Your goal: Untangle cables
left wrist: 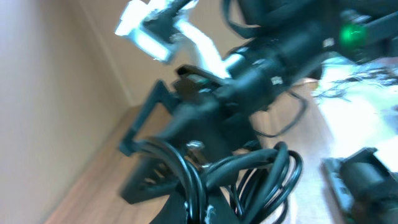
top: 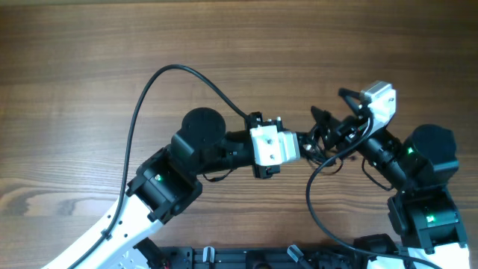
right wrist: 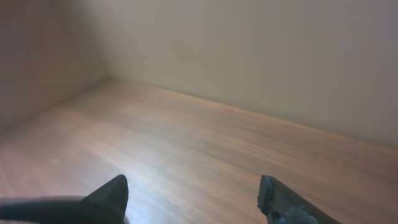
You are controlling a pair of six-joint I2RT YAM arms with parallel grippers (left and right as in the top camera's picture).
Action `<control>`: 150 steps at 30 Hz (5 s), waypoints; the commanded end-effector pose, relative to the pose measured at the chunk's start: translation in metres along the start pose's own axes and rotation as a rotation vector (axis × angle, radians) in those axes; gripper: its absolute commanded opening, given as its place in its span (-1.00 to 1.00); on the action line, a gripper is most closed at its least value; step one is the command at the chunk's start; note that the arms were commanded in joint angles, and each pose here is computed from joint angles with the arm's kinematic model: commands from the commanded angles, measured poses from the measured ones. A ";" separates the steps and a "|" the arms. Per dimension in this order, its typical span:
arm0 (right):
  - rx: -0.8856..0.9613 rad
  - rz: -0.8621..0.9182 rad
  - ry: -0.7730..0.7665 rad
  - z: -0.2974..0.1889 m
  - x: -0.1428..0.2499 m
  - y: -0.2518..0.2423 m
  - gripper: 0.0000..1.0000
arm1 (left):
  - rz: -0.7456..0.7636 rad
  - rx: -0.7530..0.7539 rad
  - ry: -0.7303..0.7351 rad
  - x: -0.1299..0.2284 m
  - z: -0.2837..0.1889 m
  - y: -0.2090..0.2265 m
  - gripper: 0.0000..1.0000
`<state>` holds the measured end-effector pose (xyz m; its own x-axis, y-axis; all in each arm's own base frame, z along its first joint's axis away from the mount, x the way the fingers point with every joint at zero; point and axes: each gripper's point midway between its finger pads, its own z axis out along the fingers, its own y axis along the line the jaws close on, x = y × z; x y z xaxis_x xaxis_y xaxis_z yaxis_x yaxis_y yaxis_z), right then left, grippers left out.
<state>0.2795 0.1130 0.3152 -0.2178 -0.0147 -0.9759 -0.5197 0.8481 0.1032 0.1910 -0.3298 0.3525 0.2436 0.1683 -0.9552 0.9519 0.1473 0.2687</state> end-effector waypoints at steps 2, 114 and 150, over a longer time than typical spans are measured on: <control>0.348 0.102 -0.002 -0.007 0.006 -0.062 0.46 | -0.004 0.230 -0.095 -0.027 -0.011 -0.041 -0.92; -0.221 0.209 0.139 -0.006 0.032 0.037 0.99 | -0.642 -0.661 -0.043 0.015 -0.050 0.105 -0.92; 0.095 0.514 0.182 -0.005 0.052 -0.010 -0.91 | -0.442 -0.531 0.157 0.036 -0.048 0.074 0.18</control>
<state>0.2652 0.1086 0.2618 -0.5727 0.2424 -0.7831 -0.3124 0.8187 0.4818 0.2809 -0.2601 0.3251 -0.3895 -0.0642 -0.9188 0.5701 0.7667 -0.2953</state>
